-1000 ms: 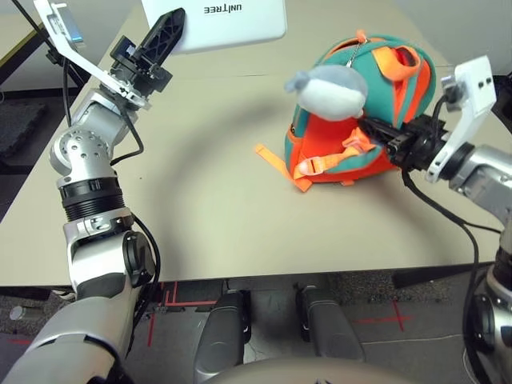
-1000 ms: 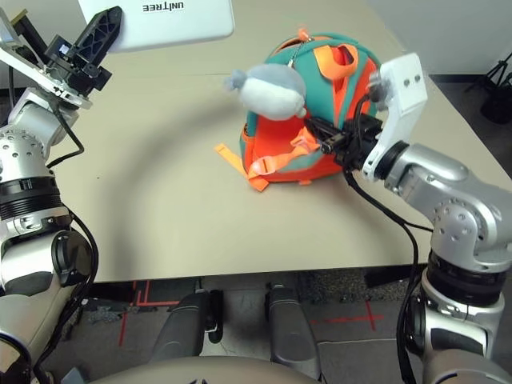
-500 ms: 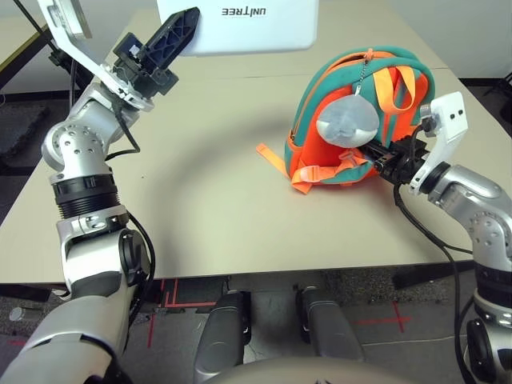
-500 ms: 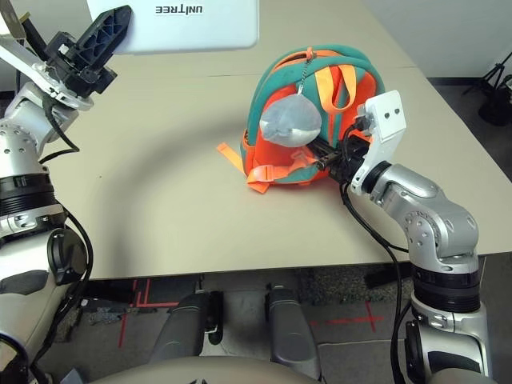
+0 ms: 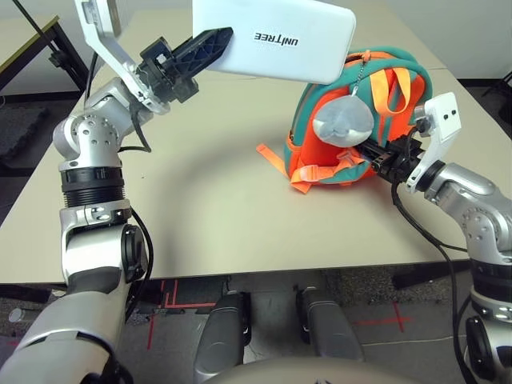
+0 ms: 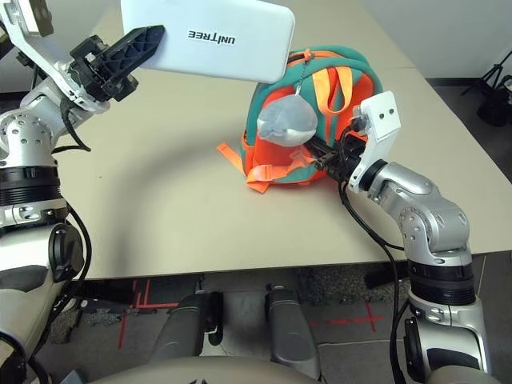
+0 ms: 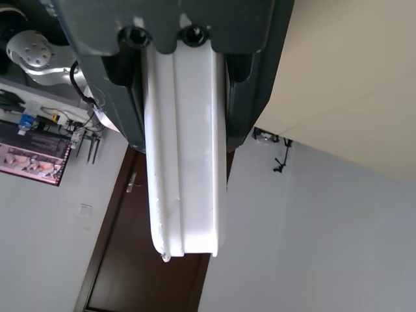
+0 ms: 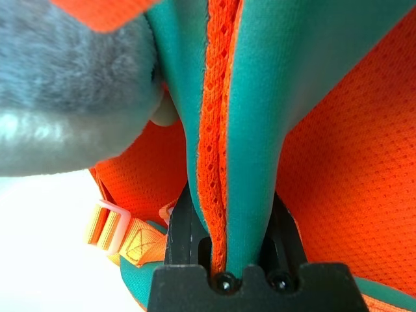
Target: Put the pencil case into the backpack and zip it.
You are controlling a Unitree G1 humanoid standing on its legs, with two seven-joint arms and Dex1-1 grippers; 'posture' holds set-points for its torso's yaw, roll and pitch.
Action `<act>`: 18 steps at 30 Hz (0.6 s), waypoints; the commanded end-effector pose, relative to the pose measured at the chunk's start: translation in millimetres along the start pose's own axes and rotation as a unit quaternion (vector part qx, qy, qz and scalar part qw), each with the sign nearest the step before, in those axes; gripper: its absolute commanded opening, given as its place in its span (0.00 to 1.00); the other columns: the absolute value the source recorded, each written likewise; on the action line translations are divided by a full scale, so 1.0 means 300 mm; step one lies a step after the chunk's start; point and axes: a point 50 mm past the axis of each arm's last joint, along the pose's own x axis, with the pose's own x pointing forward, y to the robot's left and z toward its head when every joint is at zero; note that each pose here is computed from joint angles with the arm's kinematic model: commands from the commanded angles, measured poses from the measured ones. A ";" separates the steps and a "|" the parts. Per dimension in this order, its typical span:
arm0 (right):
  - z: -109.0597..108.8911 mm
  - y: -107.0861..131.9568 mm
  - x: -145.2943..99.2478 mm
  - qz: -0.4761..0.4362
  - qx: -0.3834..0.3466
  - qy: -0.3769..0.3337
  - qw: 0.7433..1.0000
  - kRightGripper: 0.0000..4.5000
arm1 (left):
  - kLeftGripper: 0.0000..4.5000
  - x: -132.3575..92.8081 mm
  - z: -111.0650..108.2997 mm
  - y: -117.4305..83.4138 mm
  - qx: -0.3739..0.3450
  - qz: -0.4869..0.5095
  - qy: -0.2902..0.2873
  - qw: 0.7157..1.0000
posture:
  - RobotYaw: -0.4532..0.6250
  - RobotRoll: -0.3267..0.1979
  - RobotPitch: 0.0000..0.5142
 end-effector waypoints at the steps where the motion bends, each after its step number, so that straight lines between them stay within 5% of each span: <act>1: -0.049 -0.008 -0.005 -0.007 0.014 0.036 0.999 0.05 | 0.32 0.004 0.031 0.000 0.021 -0.004 -0.012 1.000 | 0.22 0.62 0.26; 18: -0.039 -0.005 0.006 0.002 0.010 0.030 1.000 0.05 | 0.32 0.033 -0.083 0.017 0.044 -0.014 0.048 0.998 | 0.23 0.62 0.27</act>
